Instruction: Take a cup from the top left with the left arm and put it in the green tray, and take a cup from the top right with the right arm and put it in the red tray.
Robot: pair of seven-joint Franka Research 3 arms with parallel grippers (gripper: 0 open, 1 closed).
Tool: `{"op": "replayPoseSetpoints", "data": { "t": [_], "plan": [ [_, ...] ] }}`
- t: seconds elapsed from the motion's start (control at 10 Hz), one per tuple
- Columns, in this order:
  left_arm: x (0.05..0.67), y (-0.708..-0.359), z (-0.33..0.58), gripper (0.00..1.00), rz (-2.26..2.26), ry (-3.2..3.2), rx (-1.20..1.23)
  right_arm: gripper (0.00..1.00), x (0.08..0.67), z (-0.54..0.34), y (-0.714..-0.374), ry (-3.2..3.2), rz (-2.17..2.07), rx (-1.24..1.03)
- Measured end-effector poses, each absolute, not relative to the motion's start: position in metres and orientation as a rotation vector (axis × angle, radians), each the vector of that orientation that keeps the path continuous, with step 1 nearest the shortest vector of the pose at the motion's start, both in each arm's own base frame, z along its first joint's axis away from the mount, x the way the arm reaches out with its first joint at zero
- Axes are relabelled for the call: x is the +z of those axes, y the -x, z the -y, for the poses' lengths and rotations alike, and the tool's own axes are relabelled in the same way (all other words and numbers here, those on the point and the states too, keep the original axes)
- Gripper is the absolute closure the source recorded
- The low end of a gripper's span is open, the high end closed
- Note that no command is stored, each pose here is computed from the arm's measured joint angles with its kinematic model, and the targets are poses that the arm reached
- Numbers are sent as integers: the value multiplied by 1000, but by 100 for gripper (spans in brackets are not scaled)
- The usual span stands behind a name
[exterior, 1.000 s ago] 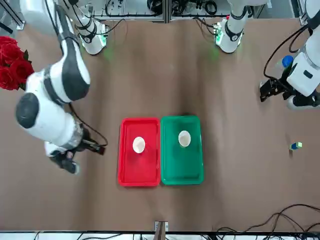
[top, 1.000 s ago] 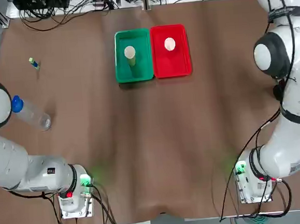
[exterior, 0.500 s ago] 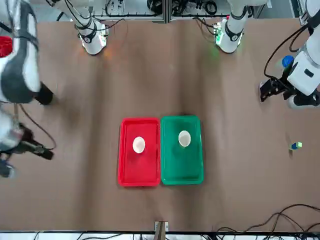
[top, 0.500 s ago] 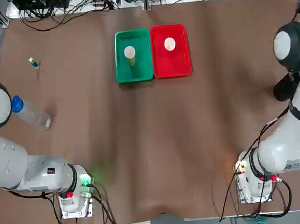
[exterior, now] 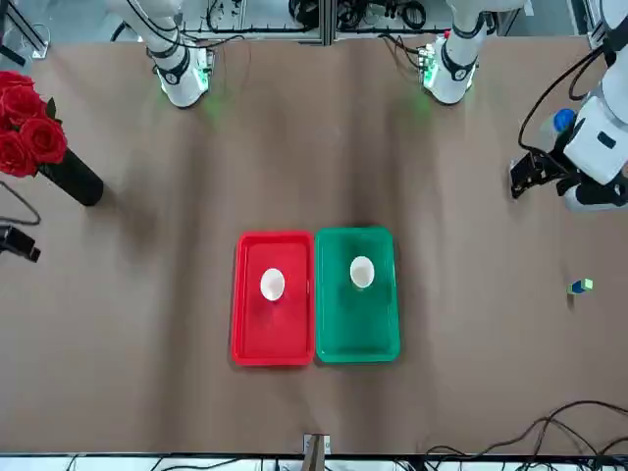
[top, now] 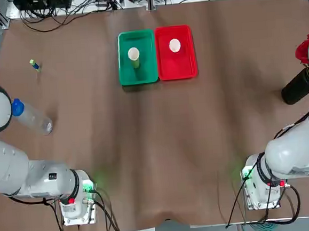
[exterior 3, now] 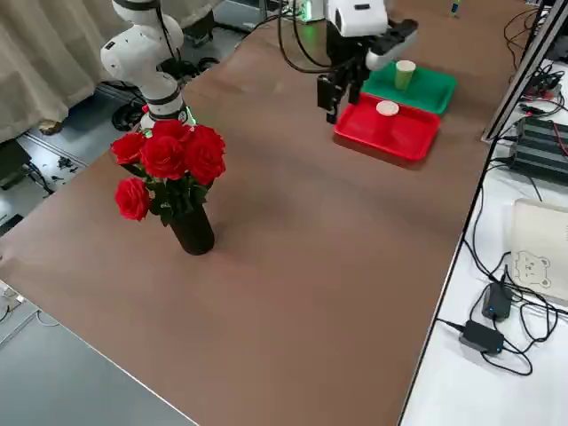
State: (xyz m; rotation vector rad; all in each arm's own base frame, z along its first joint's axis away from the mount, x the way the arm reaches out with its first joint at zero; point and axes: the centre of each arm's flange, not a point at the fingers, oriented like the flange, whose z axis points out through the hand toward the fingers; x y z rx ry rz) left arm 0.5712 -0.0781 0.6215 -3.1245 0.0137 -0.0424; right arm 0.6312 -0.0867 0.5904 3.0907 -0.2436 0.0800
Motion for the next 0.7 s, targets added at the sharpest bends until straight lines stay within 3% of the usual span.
{"op": "replayPoseSetpoints", "data": {
  "t": [0.4,0.7],
  "plan": [
    [622,-572,72,0,-45,3123,-42,15,639,74,-587,-3139,229,184],
    [622,-572,71,0,-43,3123,-42,13,655,75,-577,-3173,249,249]
  ]
}}
